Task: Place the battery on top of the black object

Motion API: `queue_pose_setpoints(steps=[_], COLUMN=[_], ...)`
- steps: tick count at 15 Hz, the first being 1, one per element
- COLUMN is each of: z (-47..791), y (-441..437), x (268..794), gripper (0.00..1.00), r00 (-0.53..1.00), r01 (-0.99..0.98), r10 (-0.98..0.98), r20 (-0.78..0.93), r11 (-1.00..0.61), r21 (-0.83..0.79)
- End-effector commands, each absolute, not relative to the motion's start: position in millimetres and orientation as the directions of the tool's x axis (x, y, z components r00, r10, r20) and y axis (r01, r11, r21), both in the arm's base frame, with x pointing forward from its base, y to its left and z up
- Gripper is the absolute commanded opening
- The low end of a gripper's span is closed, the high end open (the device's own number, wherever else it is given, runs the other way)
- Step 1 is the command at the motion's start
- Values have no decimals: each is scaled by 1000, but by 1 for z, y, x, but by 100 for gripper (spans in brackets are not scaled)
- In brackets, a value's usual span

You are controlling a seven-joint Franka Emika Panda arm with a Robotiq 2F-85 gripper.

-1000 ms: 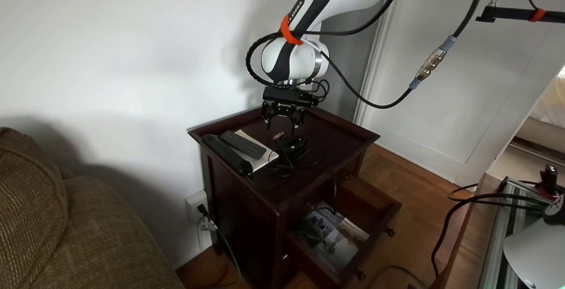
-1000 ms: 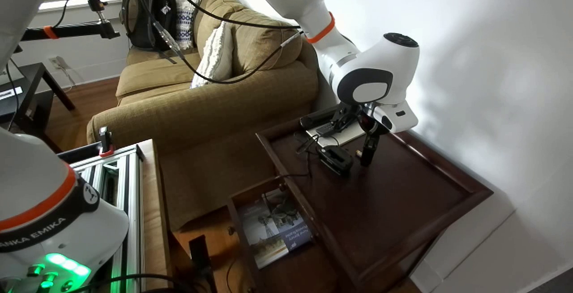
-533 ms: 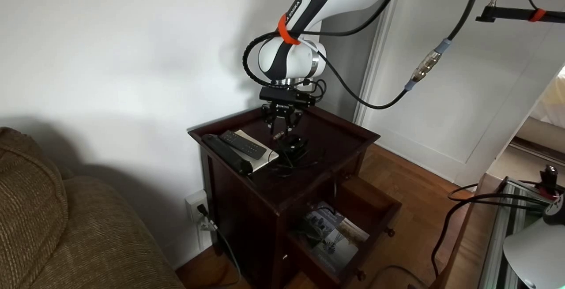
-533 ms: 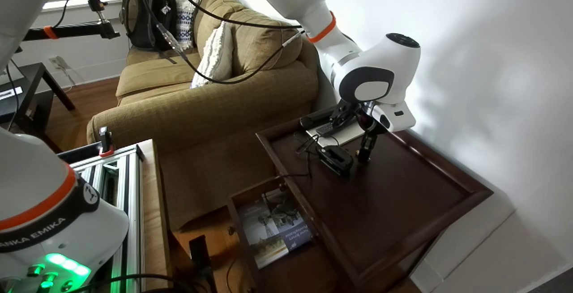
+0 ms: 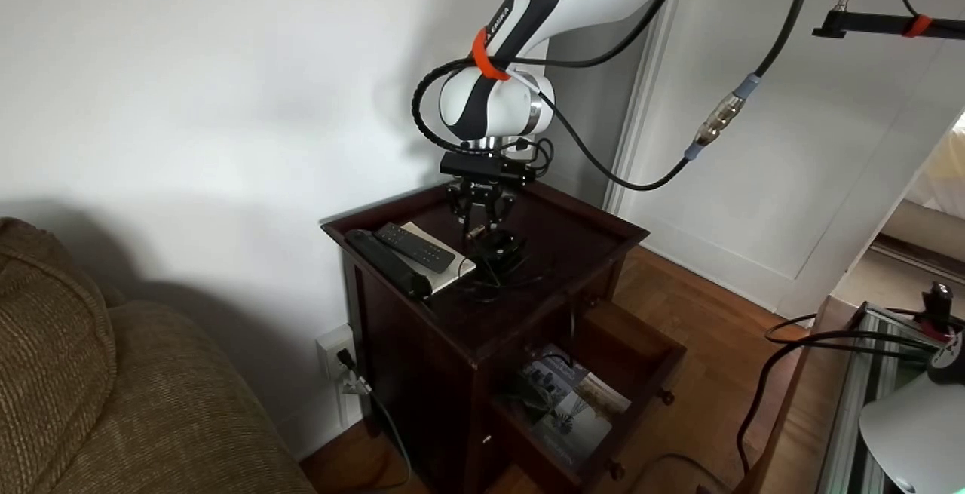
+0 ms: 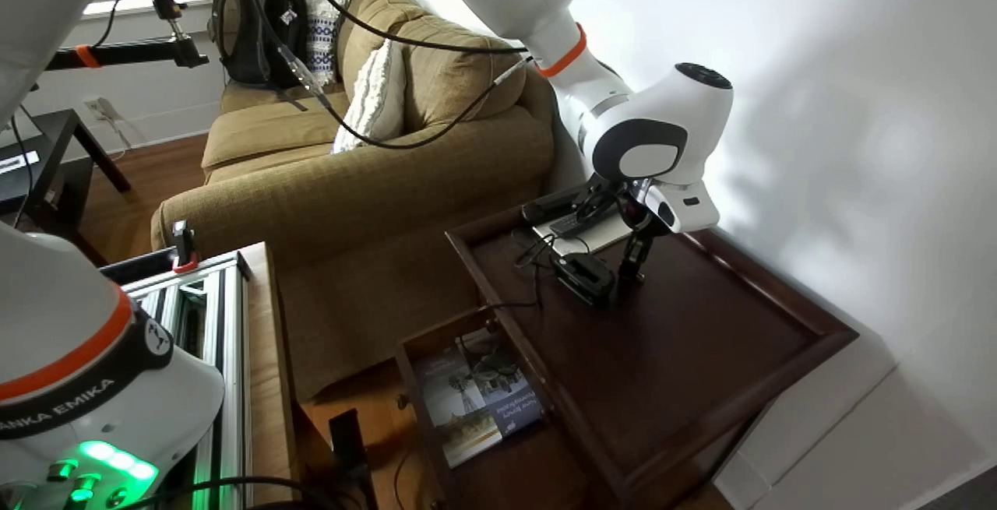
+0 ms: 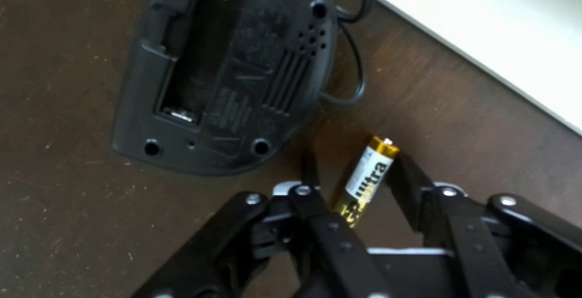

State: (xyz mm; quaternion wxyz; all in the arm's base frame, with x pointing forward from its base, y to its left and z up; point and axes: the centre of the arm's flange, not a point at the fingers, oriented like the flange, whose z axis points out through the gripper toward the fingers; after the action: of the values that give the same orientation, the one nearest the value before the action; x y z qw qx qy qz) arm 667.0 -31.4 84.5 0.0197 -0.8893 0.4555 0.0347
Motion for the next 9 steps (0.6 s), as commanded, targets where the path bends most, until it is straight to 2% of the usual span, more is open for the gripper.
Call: queue_pose_setpoints(steps=[1,3,9], z=[74,76,107], y=[-32,-33,-42], x=[676,676,671], gripper=[16,1,4], r00=[566,566,526], r01=[-822,-823,-850], r10=[-818,-819,-843], r20=[-98,-97,-115], r11=[-569,-568,-524], r21=[4,1,-50])
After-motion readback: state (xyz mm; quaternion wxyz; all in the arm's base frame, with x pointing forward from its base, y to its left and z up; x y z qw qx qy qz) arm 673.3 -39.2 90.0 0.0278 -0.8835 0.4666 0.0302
